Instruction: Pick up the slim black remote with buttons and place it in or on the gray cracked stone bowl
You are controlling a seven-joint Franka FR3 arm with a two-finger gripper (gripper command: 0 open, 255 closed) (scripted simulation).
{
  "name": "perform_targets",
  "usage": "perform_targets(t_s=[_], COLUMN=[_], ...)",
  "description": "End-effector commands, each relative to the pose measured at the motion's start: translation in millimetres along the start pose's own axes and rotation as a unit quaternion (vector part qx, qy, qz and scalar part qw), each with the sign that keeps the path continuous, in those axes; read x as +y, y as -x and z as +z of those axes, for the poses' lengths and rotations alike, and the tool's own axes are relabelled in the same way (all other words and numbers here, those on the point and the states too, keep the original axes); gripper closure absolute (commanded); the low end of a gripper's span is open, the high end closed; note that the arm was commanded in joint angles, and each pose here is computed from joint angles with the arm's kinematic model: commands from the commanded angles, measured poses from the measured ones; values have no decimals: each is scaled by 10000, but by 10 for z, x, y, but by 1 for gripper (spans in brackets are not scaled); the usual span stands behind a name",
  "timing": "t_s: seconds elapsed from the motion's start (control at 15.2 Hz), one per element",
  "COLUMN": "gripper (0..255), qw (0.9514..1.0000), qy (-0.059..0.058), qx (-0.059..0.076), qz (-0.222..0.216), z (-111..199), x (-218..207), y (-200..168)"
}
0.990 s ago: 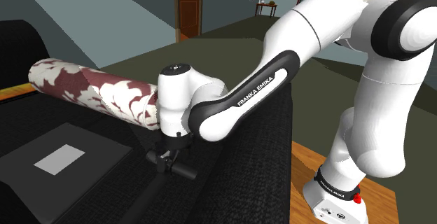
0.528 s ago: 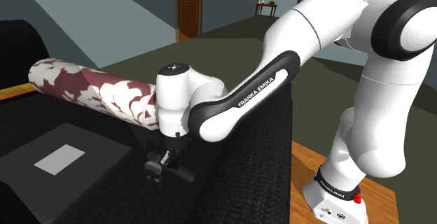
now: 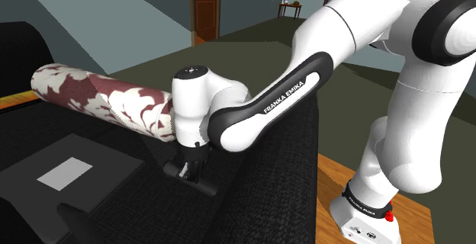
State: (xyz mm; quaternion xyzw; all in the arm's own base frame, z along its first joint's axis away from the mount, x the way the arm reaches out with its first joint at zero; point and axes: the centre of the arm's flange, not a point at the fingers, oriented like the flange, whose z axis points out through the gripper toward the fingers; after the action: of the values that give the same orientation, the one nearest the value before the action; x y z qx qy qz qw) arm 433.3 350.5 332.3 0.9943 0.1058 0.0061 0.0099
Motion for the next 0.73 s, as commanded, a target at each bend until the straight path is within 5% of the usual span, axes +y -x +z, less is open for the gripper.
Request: perform_targets(t_s=[0.0, 0.66], gripper=[255, 255], qw=[10000, 10000], qy=[11, 11], qx=[-10, -10], qz=[-18, -18], z=[-97, -625], x=[-9, 3], y=[0, -5])
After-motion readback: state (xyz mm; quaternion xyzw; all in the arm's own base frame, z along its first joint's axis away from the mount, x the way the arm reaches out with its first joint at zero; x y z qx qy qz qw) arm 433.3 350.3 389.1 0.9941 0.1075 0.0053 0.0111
